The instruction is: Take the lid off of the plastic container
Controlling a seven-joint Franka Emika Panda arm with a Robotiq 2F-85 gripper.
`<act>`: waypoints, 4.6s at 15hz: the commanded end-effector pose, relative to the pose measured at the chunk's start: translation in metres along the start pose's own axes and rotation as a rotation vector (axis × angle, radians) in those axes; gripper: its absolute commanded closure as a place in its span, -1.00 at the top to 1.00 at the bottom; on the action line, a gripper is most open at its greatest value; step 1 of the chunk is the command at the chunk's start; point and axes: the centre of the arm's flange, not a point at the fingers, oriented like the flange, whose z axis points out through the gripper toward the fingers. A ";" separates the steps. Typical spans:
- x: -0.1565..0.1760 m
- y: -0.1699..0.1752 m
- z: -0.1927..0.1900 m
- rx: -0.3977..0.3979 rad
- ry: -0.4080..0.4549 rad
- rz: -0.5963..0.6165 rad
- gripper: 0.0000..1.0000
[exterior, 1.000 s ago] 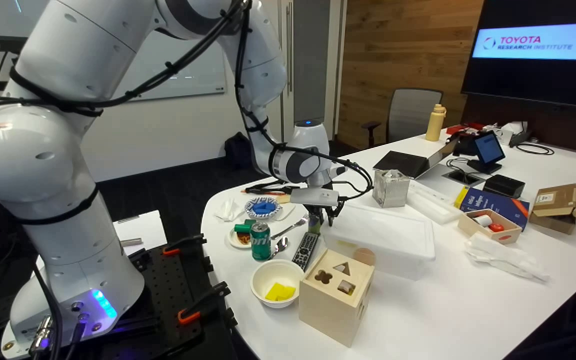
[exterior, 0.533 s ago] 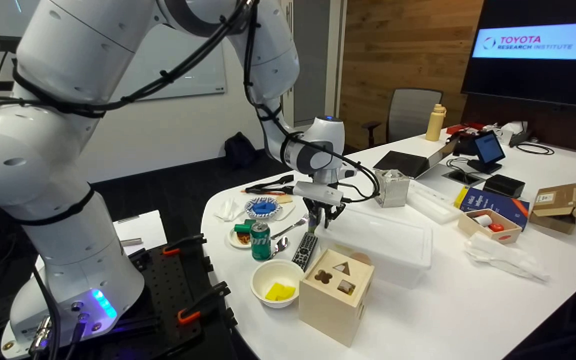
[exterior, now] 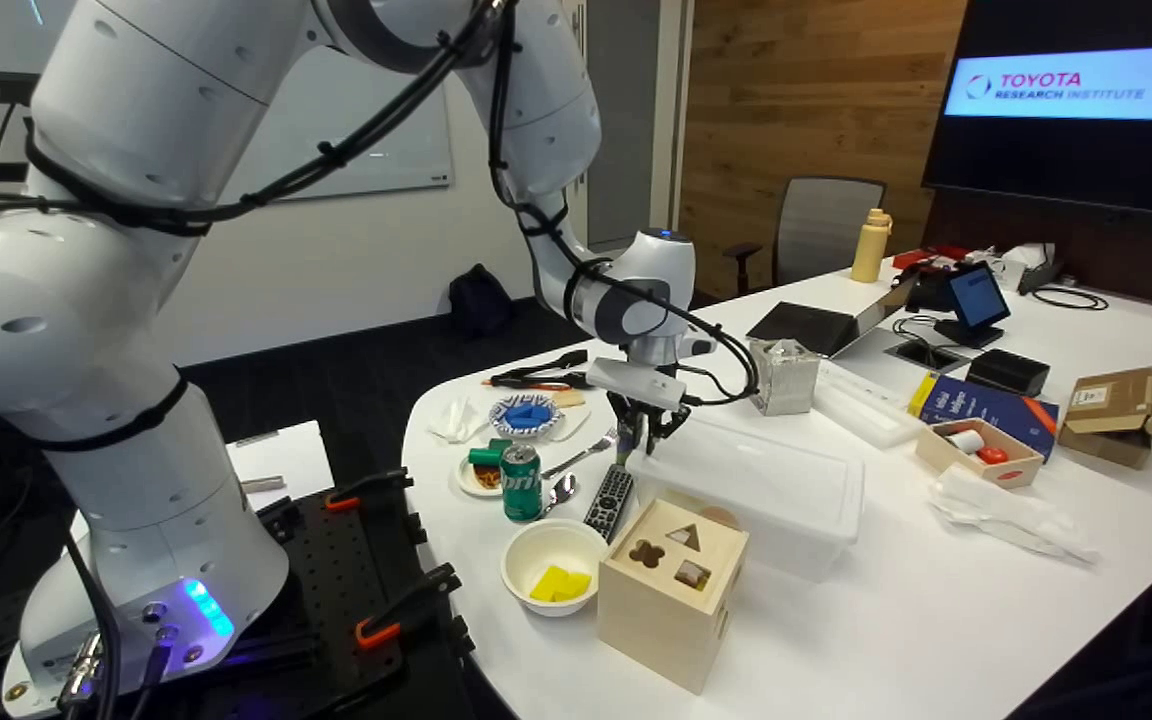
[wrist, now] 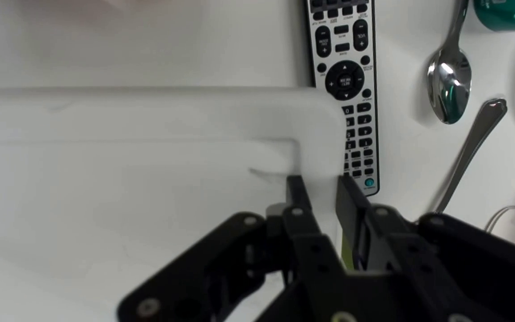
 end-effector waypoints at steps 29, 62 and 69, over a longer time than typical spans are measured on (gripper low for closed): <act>-0.004 -0.068 0.065 -0.580 0.100 -0.089 0.31; 0.007 -0.042 -0.005 -0.127 -0.057 -0.018 -0.80; 0.000 -0.026 -0.009 0.043 -0.135 -0.021 -0.80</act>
